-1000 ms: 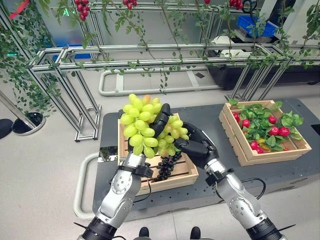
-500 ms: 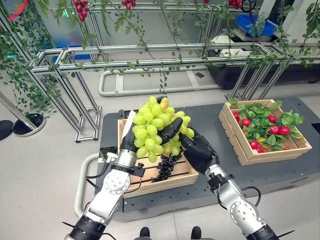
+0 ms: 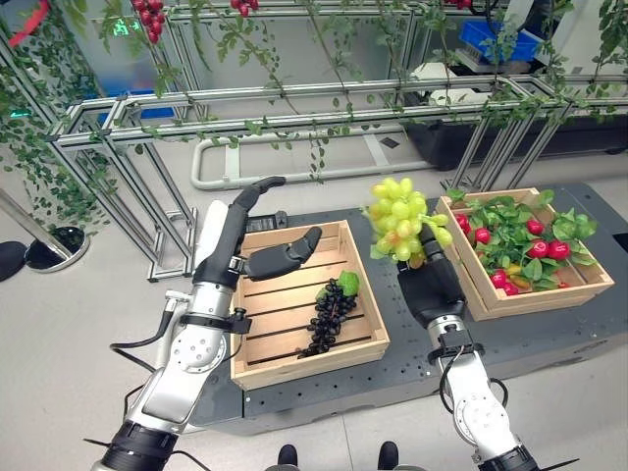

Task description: Pick up the fruits from the basket on one side to the basket on the other side

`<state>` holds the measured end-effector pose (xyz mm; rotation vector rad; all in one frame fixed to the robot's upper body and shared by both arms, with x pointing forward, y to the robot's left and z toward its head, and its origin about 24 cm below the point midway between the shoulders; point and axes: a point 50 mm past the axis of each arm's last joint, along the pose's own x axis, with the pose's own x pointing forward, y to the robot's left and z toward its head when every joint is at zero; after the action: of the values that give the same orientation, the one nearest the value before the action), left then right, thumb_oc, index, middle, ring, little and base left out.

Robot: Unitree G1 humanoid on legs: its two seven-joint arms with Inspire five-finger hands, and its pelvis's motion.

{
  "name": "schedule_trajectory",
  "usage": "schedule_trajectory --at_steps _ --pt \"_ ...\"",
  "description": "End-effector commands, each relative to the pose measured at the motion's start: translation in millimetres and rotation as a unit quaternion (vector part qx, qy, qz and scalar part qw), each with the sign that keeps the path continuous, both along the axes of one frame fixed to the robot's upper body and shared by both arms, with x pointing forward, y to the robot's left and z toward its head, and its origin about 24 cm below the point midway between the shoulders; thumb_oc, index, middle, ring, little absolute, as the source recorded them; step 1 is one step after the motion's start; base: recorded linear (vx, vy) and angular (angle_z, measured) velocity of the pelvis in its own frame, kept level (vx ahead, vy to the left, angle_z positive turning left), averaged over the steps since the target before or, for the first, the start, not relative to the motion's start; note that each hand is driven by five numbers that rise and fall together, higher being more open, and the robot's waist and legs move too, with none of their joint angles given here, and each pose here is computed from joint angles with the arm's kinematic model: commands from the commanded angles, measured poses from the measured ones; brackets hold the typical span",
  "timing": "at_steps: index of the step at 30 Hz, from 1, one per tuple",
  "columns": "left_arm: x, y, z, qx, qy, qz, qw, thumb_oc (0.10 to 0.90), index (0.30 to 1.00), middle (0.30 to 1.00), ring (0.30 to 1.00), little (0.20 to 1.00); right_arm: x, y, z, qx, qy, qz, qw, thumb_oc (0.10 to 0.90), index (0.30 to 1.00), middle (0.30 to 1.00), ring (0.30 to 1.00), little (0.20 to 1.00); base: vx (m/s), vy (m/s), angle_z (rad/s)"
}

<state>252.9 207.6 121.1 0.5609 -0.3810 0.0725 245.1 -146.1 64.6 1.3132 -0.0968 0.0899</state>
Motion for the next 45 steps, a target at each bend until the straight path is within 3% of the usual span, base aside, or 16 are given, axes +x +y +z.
schedule_trajectory --at_steps 1,7,18,24,32,45 --pt "8 17 29 -0.062 -0.066 0.004 0.996 0.8 0.9 0.9 0.9 0.9 7 -13 56 0.048 -0.15 -0.055 0.986 0.4 0.3 0.3 0.3 0.3 0.01 -0.063 -0.01" --pt "4 19 30 -0.168 -0.064 -0.036 0.983 0.8 0.9 0.9 0.9 0.9 5 -12 56 0.017 -0.17 -0.05 0.984 0.4 0.3 0.3 0.3 0.3 0.03 -0.085 -0.07" --pt "-1 -27 18 -0.258 -0.028 -0.223 0.939 0.8 0.9 0.9 0.9 0.9 4 0 47 -0.102 -0.189 0.017 0.976 0.4 0.3 0.3 0.3 0.3 -0.01 -0.091 -0.12" --pt "-7 -43 13 -0.273 -0.006 -0.304 0.912 0.8 0.9 0.9 0.9 0.9 5 18 42 -0.102 -0.186 0.098 0.972 0.4 0.3 0.3 0.3 0.3 -0.08 0.266 -1.08" --pt "0 -73 11 -0.277 0.03 -0.419 0.864 0.8 0.9 0.9 0.9 0.9 5 13 28 -0.058 -0.165 0.083 0.981 0.4 0.3 0.3 0.3 0.3 -0.18 0.383 -1.08" --pt "-8 -81 11 -0.277 0.05 -0.446 0.85 0.8 0.9 0.9 0.9 0.9 2 32 33 -0.044 -0.201 0.137 0.969 0.4 0.3 0.3 0.3 0.3 -0.17 0.047 -0.82"
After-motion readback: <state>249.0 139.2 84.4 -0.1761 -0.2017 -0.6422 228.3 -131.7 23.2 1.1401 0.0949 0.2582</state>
